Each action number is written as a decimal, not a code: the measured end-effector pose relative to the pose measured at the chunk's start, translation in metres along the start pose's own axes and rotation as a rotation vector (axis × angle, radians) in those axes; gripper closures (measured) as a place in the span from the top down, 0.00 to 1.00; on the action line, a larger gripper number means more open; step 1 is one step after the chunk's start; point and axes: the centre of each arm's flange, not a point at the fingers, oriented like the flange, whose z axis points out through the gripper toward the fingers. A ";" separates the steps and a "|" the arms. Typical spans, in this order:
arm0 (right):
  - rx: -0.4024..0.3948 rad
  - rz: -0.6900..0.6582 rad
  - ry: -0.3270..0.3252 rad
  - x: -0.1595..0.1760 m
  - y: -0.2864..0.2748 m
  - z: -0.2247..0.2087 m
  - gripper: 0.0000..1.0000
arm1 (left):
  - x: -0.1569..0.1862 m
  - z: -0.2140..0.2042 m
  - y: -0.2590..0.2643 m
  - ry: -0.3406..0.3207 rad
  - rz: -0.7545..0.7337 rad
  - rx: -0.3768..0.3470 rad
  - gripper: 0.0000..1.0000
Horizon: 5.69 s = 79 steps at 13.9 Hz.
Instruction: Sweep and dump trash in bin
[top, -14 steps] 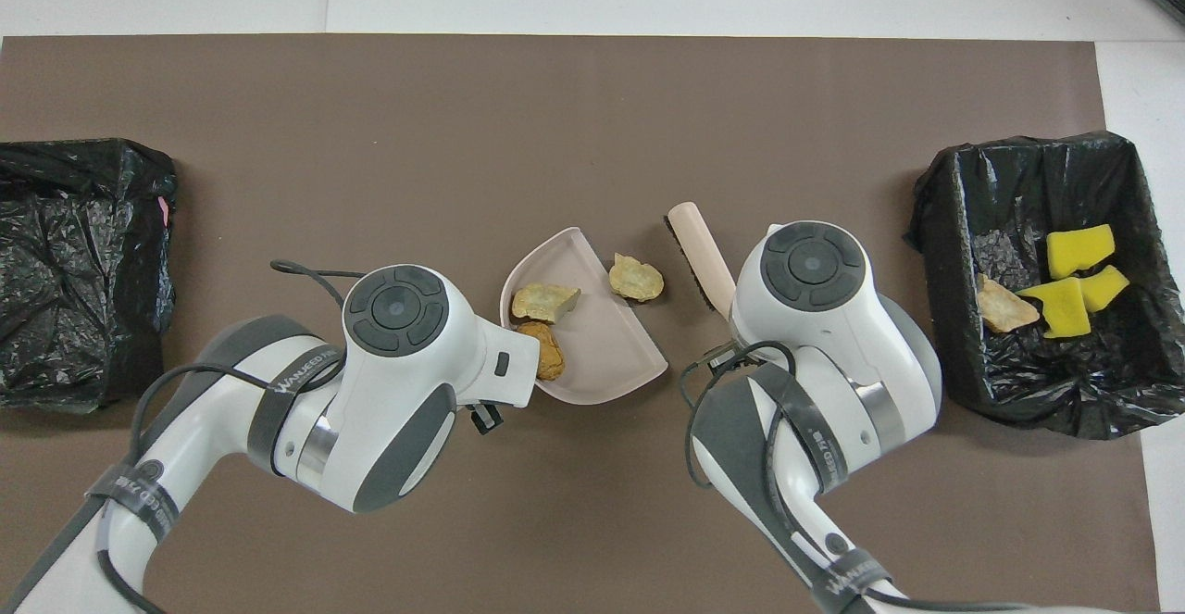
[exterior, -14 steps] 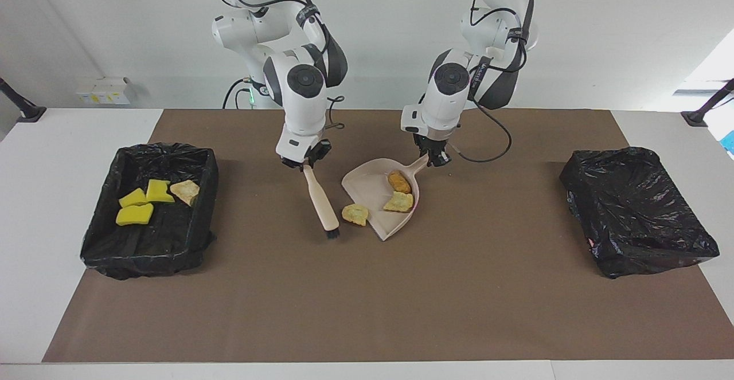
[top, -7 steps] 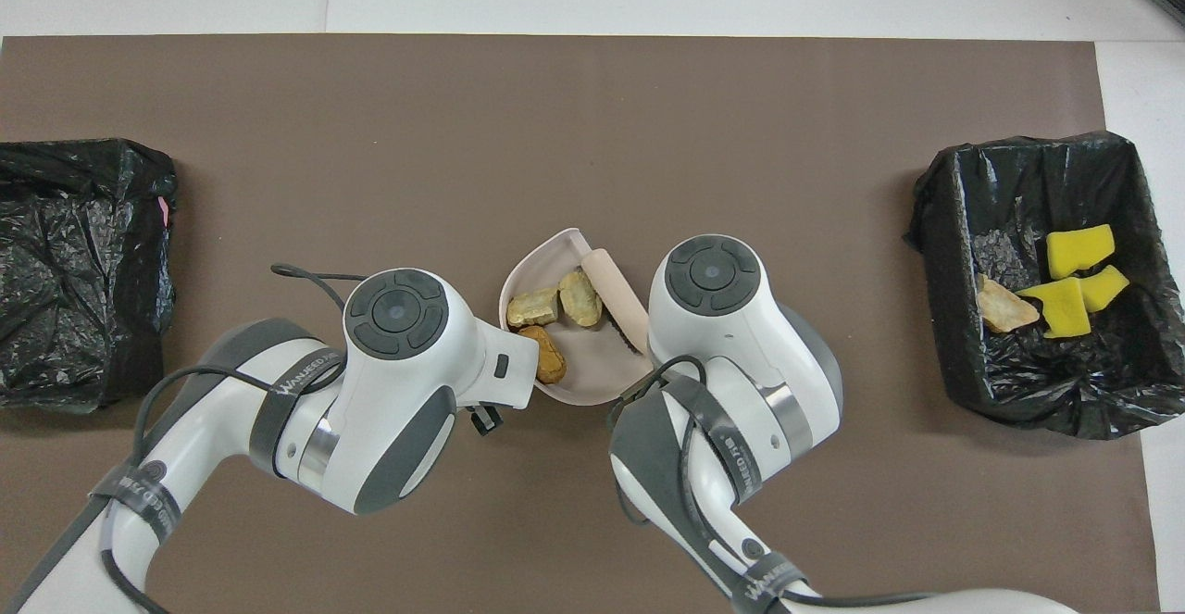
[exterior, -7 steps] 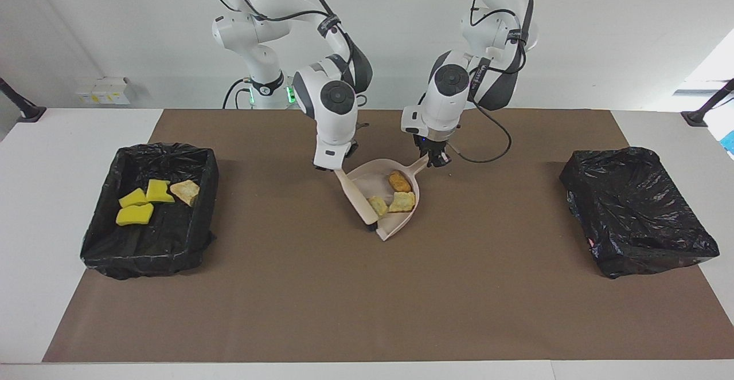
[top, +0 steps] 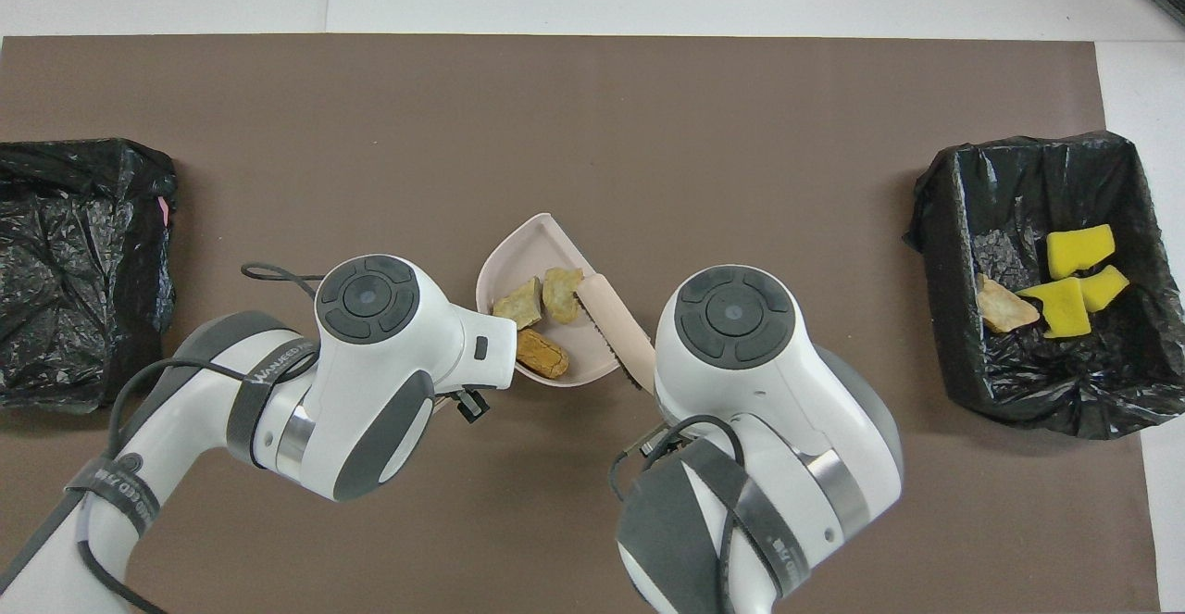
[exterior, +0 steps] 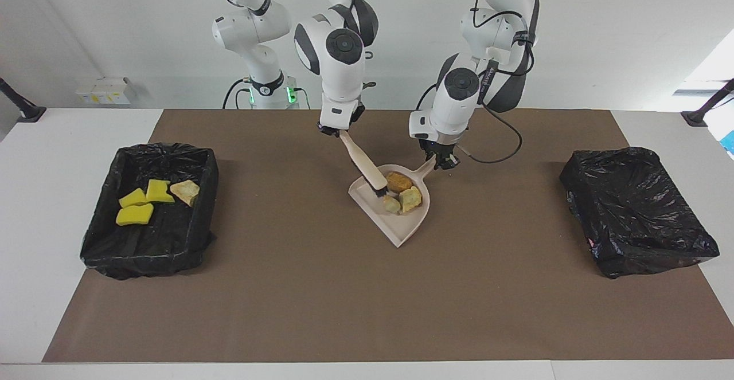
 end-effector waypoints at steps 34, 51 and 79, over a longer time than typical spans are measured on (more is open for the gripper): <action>0.008 0.544 0.083 -0.011 -0.168 0.086 0.87 | -0.419 -0.161 -0.313 0.100 -0.656 0.035 0.32; -0.084 0.193 0.207 -0.086 0.193 -0.121 1.00 | -0.398 -0.203 -0.341 -0.462 -0.327 0.490 0.32; 0.000 0.532 0.247 -0.125 0.305 -0.167 1.00 | -0.135 -0.215 -0.149 0.066 -0.538 0.065 0.32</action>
